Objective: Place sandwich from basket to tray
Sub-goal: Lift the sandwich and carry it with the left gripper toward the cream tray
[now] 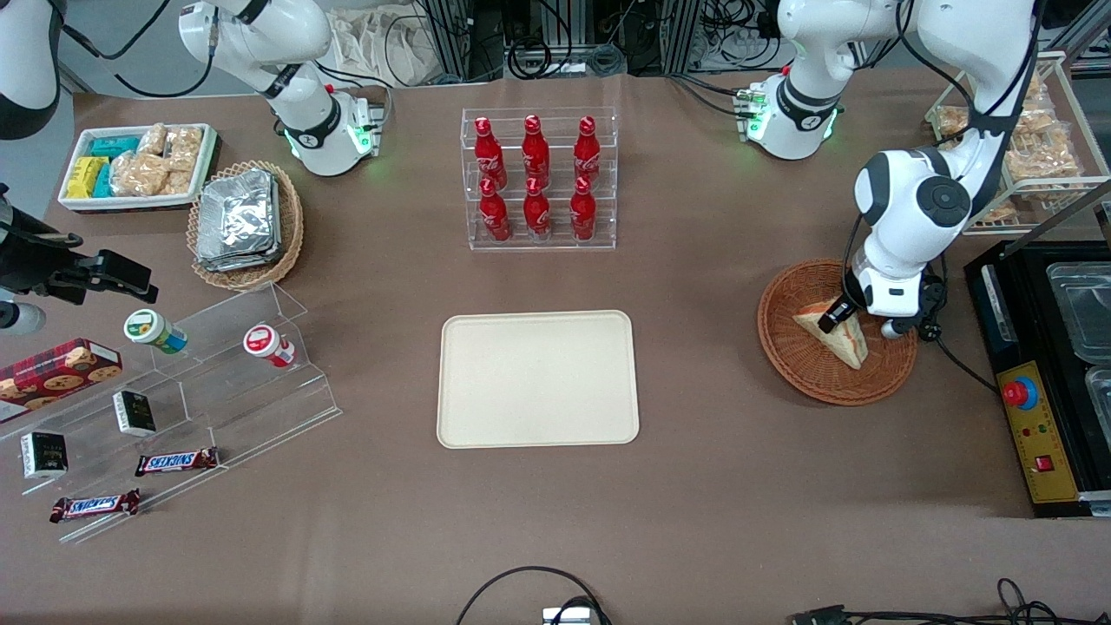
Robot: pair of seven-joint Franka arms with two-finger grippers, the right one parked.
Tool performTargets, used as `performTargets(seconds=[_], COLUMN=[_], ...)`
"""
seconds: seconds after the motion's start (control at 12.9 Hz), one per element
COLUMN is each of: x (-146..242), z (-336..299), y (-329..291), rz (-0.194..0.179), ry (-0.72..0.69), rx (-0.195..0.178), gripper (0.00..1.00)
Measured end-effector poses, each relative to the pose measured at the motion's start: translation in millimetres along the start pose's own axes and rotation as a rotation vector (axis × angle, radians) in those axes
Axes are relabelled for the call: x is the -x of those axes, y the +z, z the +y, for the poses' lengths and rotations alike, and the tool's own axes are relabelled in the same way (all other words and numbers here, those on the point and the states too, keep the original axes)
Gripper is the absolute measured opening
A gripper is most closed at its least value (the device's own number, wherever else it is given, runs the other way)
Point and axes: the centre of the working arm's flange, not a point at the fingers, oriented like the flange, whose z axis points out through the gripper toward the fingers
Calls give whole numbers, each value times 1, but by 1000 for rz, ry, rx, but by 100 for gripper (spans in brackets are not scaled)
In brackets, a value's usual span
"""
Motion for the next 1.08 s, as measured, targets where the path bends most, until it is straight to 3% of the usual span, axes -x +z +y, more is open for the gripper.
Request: performTargets(seconds=[0.08,0.23,0.46,0.77,1.08], x=[0,1,8,33,67], z=[0,4,21,76,132], y=[-1,-8,-40,-95,-124], rz=[2,9,10,52,74], ry=[0,9,60,261,434], rx=[2,7,-5,-65,-52], gripper=[37,33,32,32,29])
